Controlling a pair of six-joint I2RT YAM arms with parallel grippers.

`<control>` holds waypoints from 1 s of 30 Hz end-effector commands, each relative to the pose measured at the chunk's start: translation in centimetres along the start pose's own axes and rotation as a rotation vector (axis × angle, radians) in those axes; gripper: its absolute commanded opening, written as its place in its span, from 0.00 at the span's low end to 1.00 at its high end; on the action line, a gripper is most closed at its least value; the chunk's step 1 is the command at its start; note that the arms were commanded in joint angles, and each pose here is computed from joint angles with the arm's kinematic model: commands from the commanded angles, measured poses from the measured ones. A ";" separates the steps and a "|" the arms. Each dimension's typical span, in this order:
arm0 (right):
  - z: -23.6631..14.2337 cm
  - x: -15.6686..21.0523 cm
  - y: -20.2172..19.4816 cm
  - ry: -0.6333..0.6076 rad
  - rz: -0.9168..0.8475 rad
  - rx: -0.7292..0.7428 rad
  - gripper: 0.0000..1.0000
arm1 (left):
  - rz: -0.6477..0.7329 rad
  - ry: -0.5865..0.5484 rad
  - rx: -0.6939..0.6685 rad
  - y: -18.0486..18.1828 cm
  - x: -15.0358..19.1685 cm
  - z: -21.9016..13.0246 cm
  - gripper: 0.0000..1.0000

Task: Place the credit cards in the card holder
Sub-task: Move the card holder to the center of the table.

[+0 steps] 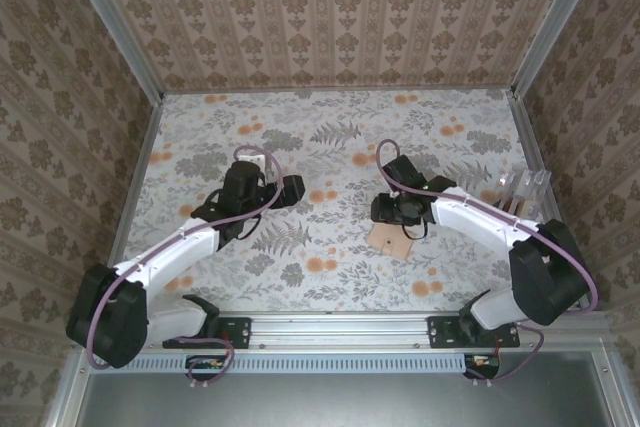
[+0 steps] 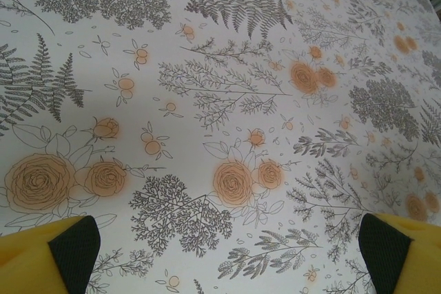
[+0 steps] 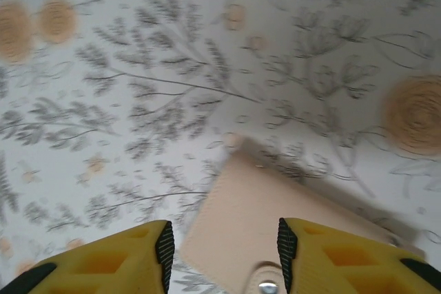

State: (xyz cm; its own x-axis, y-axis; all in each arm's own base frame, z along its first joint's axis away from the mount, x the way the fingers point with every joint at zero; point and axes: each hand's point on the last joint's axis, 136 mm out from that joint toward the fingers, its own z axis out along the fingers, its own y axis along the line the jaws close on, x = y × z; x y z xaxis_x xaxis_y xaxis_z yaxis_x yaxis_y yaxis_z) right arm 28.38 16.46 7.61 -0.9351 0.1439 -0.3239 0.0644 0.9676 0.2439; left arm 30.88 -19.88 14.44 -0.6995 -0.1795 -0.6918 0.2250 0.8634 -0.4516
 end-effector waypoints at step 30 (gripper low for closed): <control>2.2 3.3 5.4 0.095 -0.121 -0.185 0.31 | 0.020 0.179 0.139 -2.4 2.3 2.9 0.90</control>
State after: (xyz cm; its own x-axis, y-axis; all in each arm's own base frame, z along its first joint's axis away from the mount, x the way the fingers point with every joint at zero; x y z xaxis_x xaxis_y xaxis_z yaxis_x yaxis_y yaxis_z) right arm 28.19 24.76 7.75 -0.9359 -0.0718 -0.3448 -0.2173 0.8882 0.4048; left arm 30.45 -21.26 11.62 -0.7813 -0.1159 -0.6133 0.2372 0.8537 -0.4636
